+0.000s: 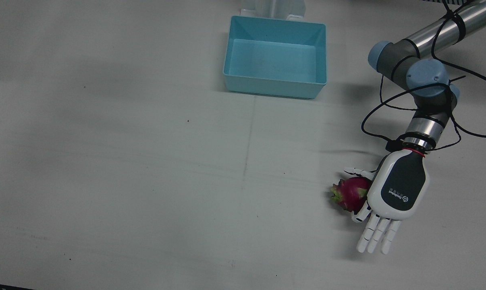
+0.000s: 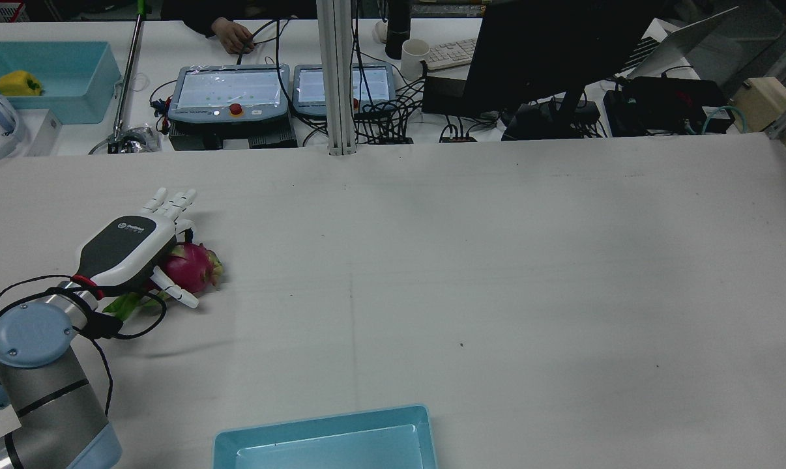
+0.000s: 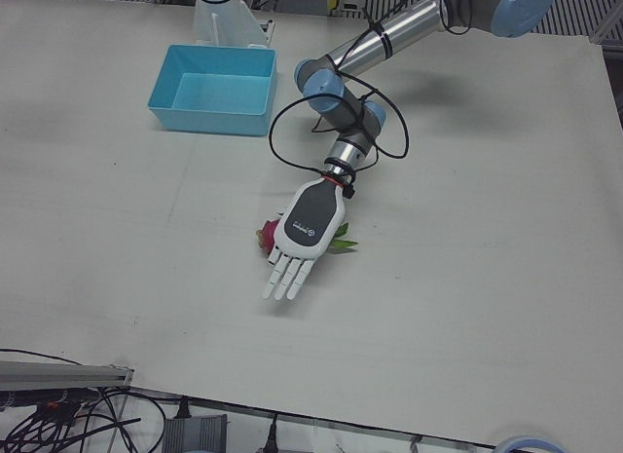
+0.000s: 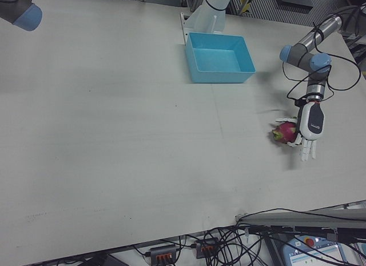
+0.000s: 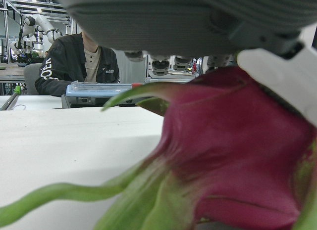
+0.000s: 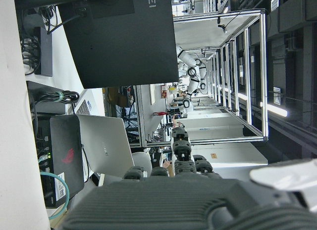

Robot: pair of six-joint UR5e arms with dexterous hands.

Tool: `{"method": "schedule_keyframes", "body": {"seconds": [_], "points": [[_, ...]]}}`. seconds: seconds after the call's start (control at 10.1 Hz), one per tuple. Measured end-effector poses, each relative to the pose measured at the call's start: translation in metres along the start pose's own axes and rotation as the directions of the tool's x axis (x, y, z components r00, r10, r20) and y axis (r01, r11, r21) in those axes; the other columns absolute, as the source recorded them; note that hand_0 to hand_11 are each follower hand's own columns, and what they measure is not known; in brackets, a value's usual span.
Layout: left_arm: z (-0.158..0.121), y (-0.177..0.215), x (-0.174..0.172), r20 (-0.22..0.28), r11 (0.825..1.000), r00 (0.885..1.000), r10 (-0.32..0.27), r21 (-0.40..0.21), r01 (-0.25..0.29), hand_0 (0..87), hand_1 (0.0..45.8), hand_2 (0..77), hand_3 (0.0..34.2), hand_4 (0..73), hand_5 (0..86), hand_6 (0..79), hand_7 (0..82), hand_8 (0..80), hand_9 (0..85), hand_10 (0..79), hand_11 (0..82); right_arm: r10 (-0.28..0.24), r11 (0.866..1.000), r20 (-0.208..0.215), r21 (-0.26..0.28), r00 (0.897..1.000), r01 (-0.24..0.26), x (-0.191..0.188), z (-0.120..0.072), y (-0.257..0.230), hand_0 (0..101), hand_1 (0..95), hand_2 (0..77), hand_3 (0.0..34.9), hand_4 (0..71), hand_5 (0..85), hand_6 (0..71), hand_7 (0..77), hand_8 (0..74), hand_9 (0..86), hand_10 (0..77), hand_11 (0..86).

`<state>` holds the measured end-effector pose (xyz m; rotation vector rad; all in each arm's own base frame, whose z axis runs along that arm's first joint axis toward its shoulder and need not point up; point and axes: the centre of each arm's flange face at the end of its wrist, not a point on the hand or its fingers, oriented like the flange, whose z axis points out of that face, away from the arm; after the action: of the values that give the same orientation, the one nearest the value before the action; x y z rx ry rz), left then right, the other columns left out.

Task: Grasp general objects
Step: 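Lift the dragon fruit with the left hand and carry it toward the blue tray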

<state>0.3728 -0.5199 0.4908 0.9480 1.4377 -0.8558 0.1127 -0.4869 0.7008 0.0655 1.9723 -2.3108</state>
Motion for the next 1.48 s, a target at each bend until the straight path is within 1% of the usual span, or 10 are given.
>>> {"method": "schedule_keyframes", "body": {"seconds": [0.2, 0.3, 0.4, 0.49, 0.59, 0.69, 0.79, 0.99, 1.28, 1.48], "points": [[0.001, 0.000, 0.002, -0.012, 1.000, 1.000, -0.006, 0.002, 0.006, 46.7, 0.0, 11.4, 0.0, 15.8, 55.6, 0.5, 7.6, 10.9, 0.5, 0.5, 1.1, 0.000, 1.000, -0.001, 0.000, 1.000, 0.000, 0.000, 0.000, 0.000, 0, 8.2, 1.6, 0.0, 0.0, 0.5, 0.0, 0.0, 0.0, 1.1, 0.0, 0.5], [0.002, -0.001, 0.004, -0.023, 1.000, 1.000, -0.013, 0.004, 0.013, 48.4, 0.0, 17.5, 0.0, 17.4, 55.1, 0.5, 8.7, 10.9, 0.5, 0.5, 1.1, 0.000, 1.000, -0.001, 0.000, 1.000, 0.000, 0.000, 0.000, 0.000, 0, 8.2, 1.6, 0.0, 0.0, 0.5, 0.0, 0.0, 0.0, 0.5, 0.0, 0.5], [0.002, -0.002, 0.008, -0.038, 1.000, 0.999, -0.022, 0.005, 0.022, 48.4, 0.0, 17.5, 0.0, 17.4, 55.1, 0.5, 8.7, 10.9, 0.5, 0.5, 1.1, 0.000, 1.000, -0.001, 0.000, 1.000, 0.000, 0.000, 0.000, 0.000, 0, 8.2, 1.6, 0.0, 0.0, 0.5, 0.0, 0.0, 0.0, 0.5, 0.0, 0.5], [0.002, -0.004, 0.015, -0.060, 0.999, 0.998, -0.035, 0.007, 0.035, 48.6, 0.0, 22.4, 0.0, 17.4, 55.6, 0.5, 10.4, 12.0, 0.5, 0.5, 1.1, 0.000, 1.000, -0.001, 0.000, 1.000, 0.000, 0.000, 0.000, 0.000, 0, 8.2, 1.6, 0.0, 0.0, 0.5, 0.0, 0.0, 0.0, 0.5, 0.0, 0.5], [-0.001, -0.007, 0.028, -0.085, 0.999, 0.995, -0.049, 0.006, 0.049, 48.5, 0.0, 25.1, 0.0, 17.4, 55.6, 1.1, 10.9, 12.0, 0.5, 0.5, 1.1, 0.000, 1.000, -0.001, 0.000, 1.000, 0.000, 0.000, 0.000, 0.000, 0, 8.2, 1.6, 0.0, 0.0, 0.5, 0.0, 0.0, 0.0, 0.5, 0.0, 0.5], [-0.005, -0.010, 0.044, -0.110, 0.998, 0.992, -0.062, 0.001, 0.063, 50.6, 0.0, 29.5, 0.0, 18.0, 55.6, 4.4, 11.4, 12.5, 0.5, 0.5, 1.1, 0.000, 1.000, 0.000, 0.000, 1.000, 0.000, 0.000, 0.000, 0.000, 0, 8.2, 1.6, 0.0, 0.0, 0.5, 0.0, 0.0, 0.0, 0.5, 0.0, 0.5], [-0.011, -0.013, 0.062, -0.133, 0.997, 0.988, -0.075, -0.009, 0.074, 50.6, 0.0, 30.5, 0.0, 18.0, 55.6, 4.4, 11.4, 13.1, 0.5, 0.5, 1.1, 0.000, 1.000, 0.000, 0.000, 1.000, 0.000, 0.000, 0.000, 0.000, 0, 8.2, 1.6, 0.0, 0.0, 0.5, 0.0, 0.0, 0.0, 0.5, 0.0, 0.5], [-0.025, -0.017, 0.098, -0.179, 0.994, 0.979, -0.098, -0.062, 0.088, 51.5, 0.0, 32.2, 0.0, 18.0, 55.6, 4.4, 13.1, 13.1, 0.5, 0.5, 1.1, 0.000, 1.000, 0.000, 0.000, 1.000, 0.000, 0.000, 0.000, 0.000, 0, 8.2, 1.6, 0.0, 0.0, 0.5, 0.0, 0.0, 0.0, 0.5, 0.0, 0.5], [-0.050, -0.016, 0.132, -0.237, 0.984, 0.963, -0.128, -0.150, 0.093, 51.3, 0.0, 32.7, 0.0, 18.0, 55.6, 4.4, 13.1, 13.1, 0.5, 0.5, 1.1, 0.000, 1.000, 0.000, 0.000, 1.000, 0.000, 0.000, 0.000, 0.000, 0, 8.2, 1.6, 0.0, 0.0, 0.5, 0.0, 0.0, 0.0, 0.5, 0.0, 0.5], [-0.069, -0.012, 0.153, -0.252, 0.971, 0.958, -0.137, -0.224, 0.080, 50.9, 0.0, 32.7, 0.0, 17.4, 55.6, 6.0, 13.6, 13.1, 0.5, 0.5, 1.1, 0.000, 1.000, 0.000, 0.000, 1.000, 0.000, 0.000, 0.000, 0.000, 0, 8.2, 1.6, 0.0, 0.0, 0.5, 0.0, 0.0, 0.0, 0.5, 0.0, 0.5]]}}
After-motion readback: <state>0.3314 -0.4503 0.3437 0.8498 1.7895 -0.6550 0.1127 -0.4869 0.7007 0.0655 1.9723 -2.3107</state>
